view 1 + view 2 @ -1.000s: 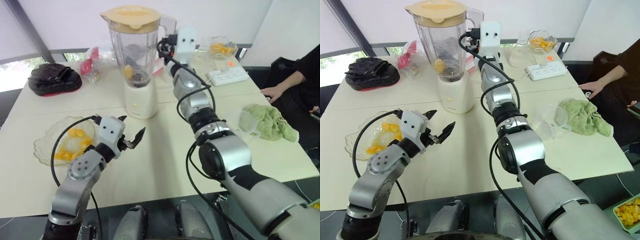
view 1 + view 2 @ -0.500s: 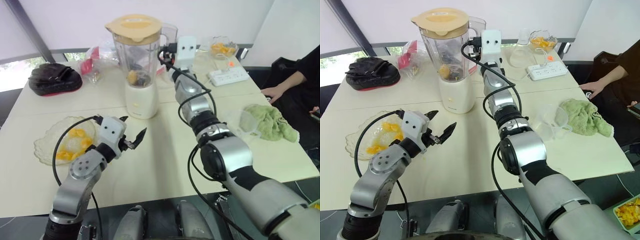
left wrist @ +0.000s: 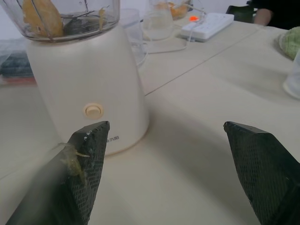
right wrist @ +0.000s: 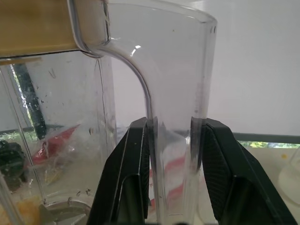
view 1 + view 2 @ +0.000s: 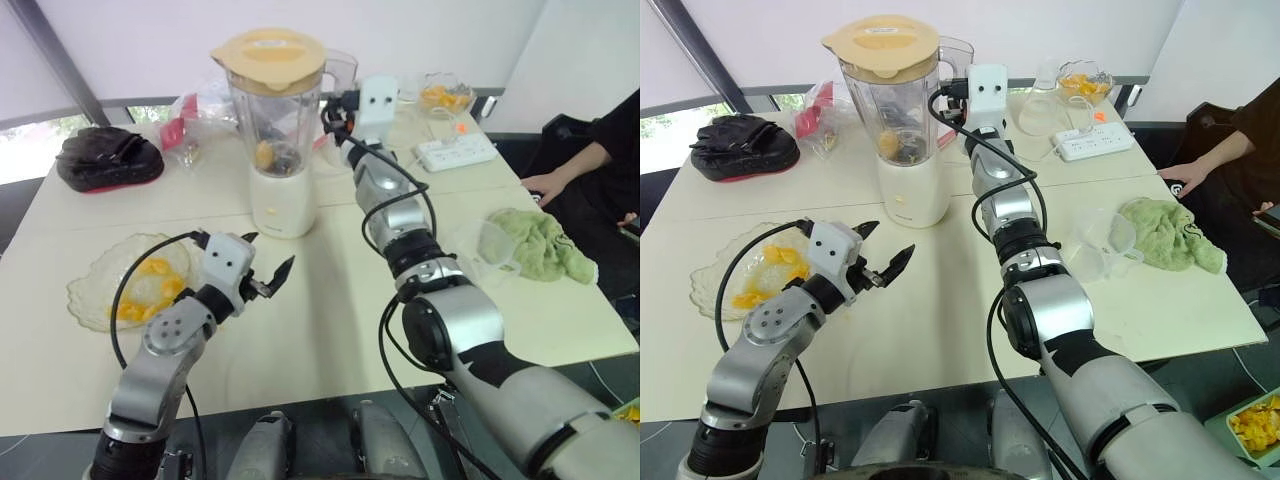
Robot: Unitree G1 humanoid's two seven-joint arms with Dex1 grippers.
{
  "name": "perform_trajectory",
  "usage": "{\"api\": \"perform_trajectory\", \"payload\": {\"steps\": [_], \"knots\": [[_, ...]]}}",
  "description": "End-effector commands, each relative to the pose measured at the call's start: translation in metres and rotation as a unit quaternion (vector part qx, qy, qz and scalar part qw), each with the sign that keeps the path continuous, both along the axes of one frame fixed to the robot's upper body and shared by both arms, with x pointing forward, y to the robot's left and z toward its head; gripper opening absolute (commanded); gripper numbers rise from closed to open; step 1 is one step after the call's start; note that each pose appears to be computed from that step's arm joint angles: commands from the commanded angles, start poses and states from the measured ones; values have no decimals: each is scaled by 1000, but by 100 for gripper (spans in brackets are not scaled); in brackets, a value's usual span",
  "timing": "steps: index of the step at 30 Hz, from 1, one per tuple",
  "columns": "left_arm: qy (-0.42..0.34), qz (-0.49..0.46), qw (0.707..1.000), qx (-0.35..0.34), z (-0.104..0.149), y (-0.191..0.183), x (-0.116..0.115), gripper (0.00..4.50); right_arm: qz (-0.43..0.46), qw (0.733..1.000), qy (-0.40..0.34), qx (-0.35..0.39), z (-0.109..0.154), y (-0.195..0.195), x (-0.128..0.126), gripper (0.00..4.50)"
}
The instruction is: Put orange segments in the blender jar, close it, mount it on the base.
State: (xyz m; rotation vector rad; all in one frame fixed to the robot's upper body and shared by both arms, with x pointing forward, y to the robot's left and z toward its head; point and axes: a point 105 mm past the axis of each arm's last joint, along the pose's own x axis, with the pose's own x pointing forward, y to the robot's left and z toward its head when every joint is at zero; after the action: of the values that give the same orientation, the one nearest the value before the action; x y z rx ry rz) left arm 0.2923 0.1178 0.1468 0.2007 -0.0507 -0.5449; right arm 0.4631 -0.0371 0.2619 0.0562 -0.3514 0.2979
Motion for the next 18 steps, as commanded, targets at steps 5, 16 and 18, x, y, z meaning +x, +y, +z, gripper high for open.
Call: {"api": "perform_trajectory", "payload": {"steps": [5,16,18], "knots": [[-30,-14,999,0,12,-6,1,412,4,999,-24,-26,10,2,-4,444],[-30,-18,999,-1,12,-9,1,412,-5,999,-24,-40,0,-9,-9,444],[-30,-17,999,-2,12,-9,1,412,-2,999,-20,-42,-8,-15,-15,444]]}}
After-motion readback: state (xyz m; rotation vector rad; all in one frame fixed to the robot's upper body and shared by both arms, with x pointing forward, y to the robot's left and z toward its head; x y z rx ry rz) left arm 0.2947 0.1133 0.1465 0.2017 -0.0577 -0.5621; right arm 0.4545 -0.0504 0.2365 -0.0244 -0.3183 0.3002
